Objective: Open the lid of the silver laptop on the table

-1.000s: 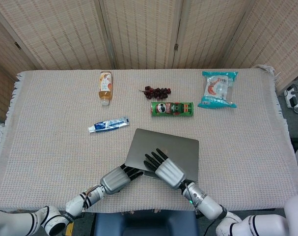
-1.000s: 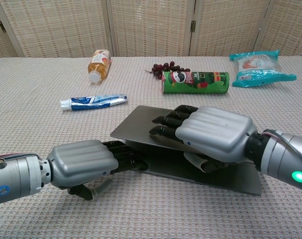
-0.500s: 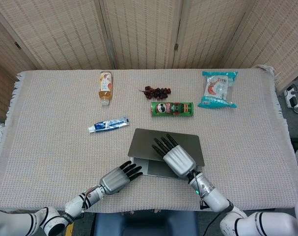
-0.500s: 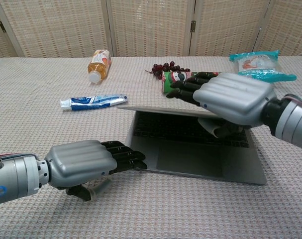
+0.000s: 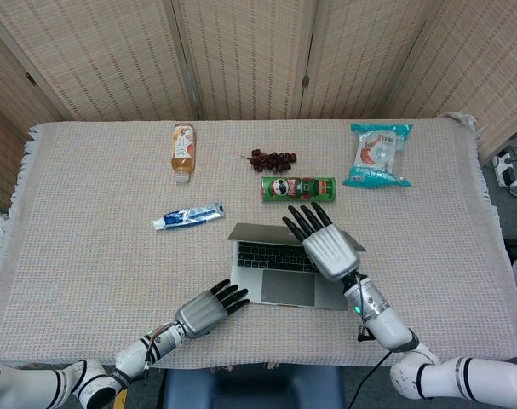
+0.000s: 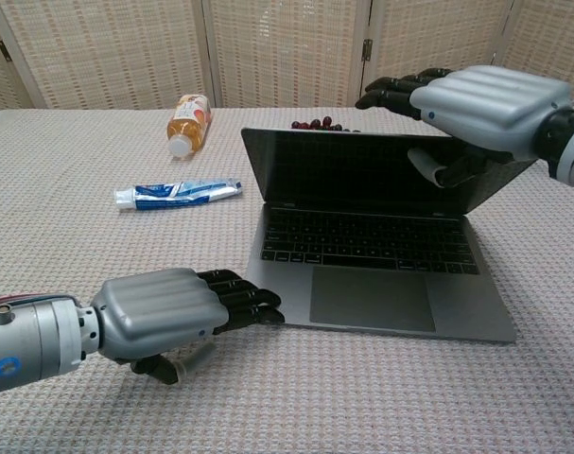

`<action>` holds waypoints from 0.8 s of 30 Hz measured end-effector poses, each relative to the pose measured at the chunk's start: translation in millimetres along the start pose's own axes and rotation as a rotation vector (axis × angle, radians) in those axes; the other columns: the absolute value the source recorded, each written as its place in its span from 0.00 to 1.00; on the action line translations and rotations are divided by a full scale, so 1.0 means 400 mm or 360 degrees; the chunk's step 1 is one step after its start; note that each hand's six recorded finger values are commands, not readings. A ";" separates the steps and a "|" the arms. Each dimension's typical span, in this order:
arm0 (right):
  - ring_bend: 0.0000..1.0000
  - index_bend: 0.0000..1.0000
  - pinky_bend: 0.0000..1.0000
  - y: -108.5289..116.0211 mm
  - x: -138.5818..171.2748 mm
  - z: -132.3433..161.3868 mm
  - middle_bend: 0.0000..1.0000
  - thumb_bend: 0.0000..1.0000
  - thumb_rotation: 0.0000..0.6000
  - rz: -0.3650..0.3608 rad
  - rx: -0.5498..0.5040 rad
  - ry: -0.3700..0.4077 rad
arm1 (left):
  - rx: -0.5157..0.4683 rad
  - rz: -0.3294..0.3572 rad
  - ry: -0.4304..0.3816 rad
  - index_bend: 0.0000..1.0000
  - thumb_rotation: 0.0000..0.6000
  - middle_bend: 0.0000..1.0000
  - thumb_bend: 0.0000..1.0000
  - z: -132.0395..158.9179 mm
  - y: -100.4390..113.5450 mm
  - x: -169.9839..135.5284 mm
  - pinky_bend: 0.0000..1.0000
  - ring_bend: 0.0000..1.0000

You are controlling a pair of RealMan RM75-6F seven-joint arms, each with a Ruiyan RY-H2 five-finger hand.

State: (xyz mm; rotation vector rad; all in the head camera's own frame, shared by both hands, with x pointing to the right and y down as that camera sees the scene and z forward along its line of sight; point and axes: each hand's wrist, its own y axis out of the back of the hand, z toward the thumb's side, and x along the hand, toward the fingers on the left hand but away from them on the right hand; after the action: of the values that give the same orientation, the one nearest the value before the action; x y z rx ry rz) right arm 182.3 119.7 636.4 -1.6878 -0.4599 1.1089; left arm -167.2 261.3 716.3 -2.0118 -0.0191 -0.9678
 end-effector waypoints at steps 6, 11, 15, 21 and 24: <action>0.00 0.00 0.00 0.021 -0.028 -0.051 0.00 0.70 1.00 -0.0019 -0.0010 -0.0080 | 0.0005 -0.0004 0.0000 0.06 1.00 0.03 0.78 0.002 0.000 -0.002 0.00 0.00; 0.00 0.00 0.00 0.033 -0.055 -0.088 0.00 0.69 1.00 -0.0008 -0.0011 -0.0142 | 0.0007 -0.0010 0.0000 0.06 1.00 0.03 0.78 0.004 -0.001 -0.002 0.00 0.00; 0.00 0.00 0.00 0.039 -0.079 -0.118 0.00 0.69 1.00 0.0006 -0.0012 -0.0192 | 0.0009 -0.0013 0.0000 0.06 1.00 0.03 0.78 0.005 -0.001 -0.002 0.00 0.00; 0.00 0.00 0.00 0.044 -0.120 -0.165 0.00 0.70 1.00 0.0028 -0.0017 -0.0273 | 0.0008 -0.0015 -0.0001 0.06 1.00 0.03 0.78 0.007 0.000 -0.003 0.00 0.00; 0.00 0.00 0.00 0.047 -0.139 -0.183 0.00 0.70 1.00 0.0034 -0.0021 -0.0304 | 0.0009 -0.0014 -0.0001 0.06 1.00 0.03 0.78 0.008 0.000 -0.003 0.00 0.00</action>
State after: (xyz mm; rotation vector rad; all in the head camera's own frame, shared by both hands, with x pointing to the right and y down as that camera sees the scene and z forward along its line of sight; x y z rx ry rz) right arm 211.9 31.6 648.7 -1.6084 -0.5718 1.2920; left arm -165.8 264.0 714.4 -2.0084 -0.0310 -0.9716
